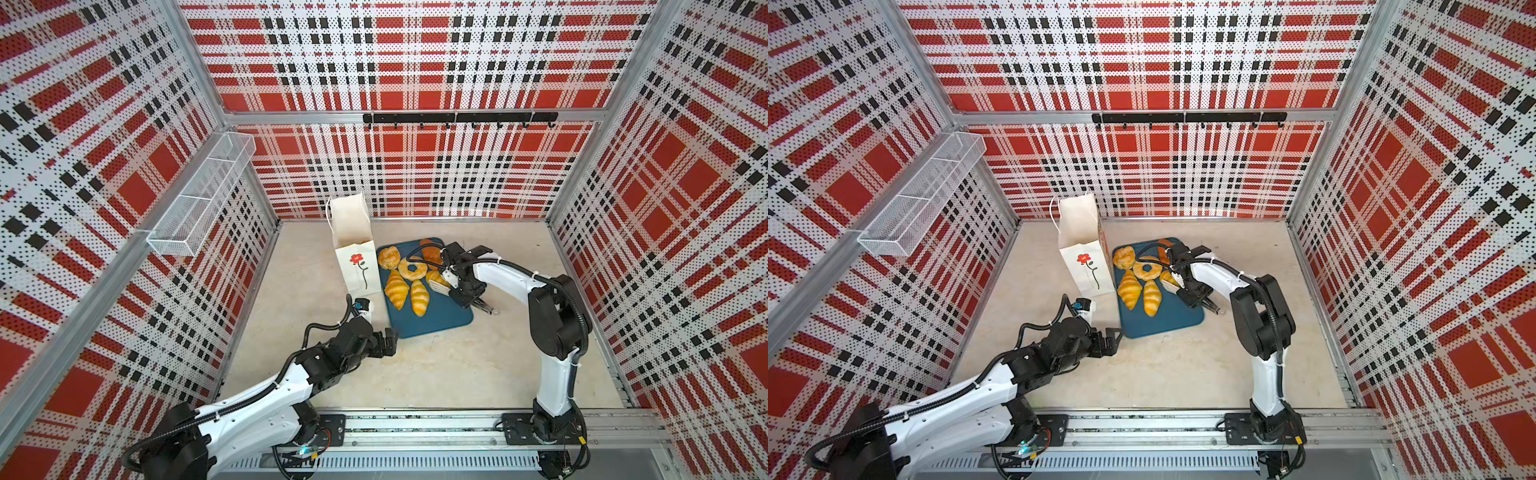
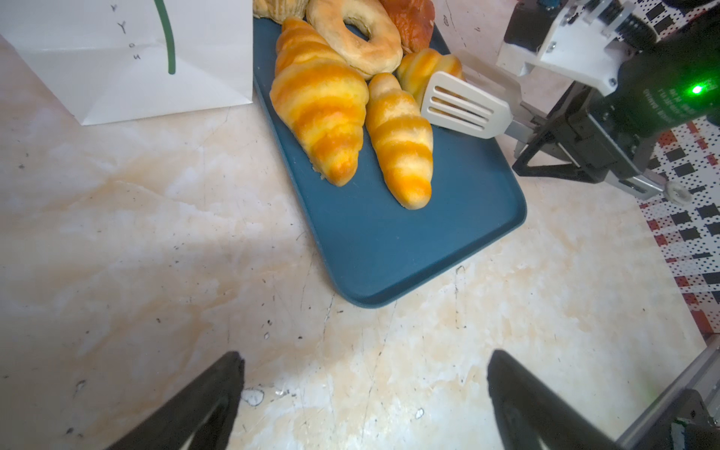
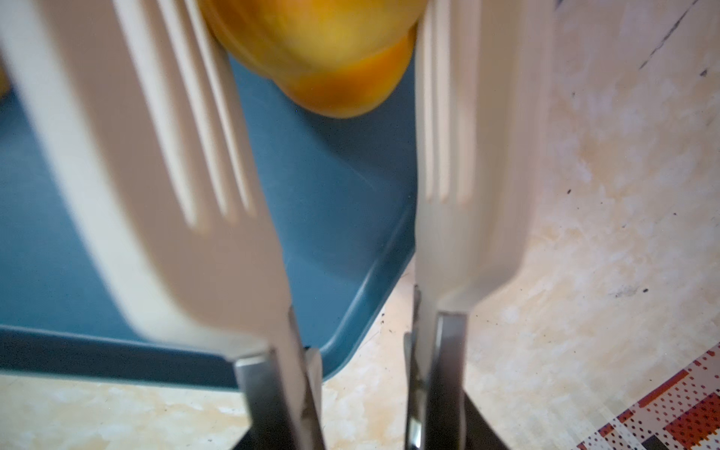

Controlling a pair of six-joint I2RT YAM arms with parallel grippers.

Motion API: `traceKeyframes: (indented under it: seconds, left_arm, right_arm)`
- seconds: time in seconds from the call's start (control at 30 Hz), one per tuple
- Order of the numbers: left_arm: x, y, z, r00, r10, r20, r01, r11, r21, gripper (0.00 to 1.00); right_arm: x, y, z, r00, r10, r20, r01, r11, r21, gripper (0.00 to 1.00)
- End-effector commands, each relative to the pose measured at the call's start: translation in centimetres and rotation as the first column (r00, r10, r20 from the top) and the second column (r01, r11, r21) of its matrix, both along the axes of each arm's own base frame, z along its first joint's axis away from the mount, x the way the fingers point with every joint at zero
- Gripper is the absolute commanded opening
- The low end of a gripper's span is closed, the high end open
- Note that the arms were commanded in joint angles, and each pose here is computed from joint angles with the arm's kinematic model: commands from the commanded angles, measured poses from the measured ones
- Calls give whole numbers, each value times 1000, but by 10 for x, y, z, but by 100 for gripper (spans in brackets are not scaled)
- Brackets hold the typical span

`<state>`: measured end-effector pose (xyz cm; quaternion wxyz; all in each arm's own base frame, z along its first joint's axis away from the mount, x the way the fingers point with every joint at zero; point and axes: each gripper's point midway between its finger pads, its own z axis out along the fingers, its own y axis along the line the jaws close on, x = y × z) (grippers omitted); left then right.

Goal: Place the fake bread into the paper bag
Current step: 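Close the tongs with the right gripper on the small striped bun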

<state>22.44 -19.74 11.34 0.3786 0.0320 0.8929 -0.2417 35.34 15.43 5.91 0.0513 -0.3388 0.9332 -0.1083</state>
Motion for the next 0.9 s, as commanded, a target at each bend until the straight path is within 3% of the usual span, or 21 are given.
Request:
traceKeyframes:
  seconds: [0.0, 0.7, 0.87]
  left_arm:
    - [-1, 3, 0, 1000, 13, 7, -14, 1000, 7, 99]
    - [-2, -1, 8, 1000, -2, 30, 2, 1000, 5, 99]
    - [-2, -1, 10, 999, -3, 37, 2, 1000, 14, 99]
  right_arm:
    - [3, 4, 8, 1000, 4, 21, -5, 999, 31, 40]
    - [-11, -4, 30, 996, -30, 82, 22, 995, 97, 33]
    - [-18, 2, 34, 996, -38, 76, 25, 988, 154, 32]
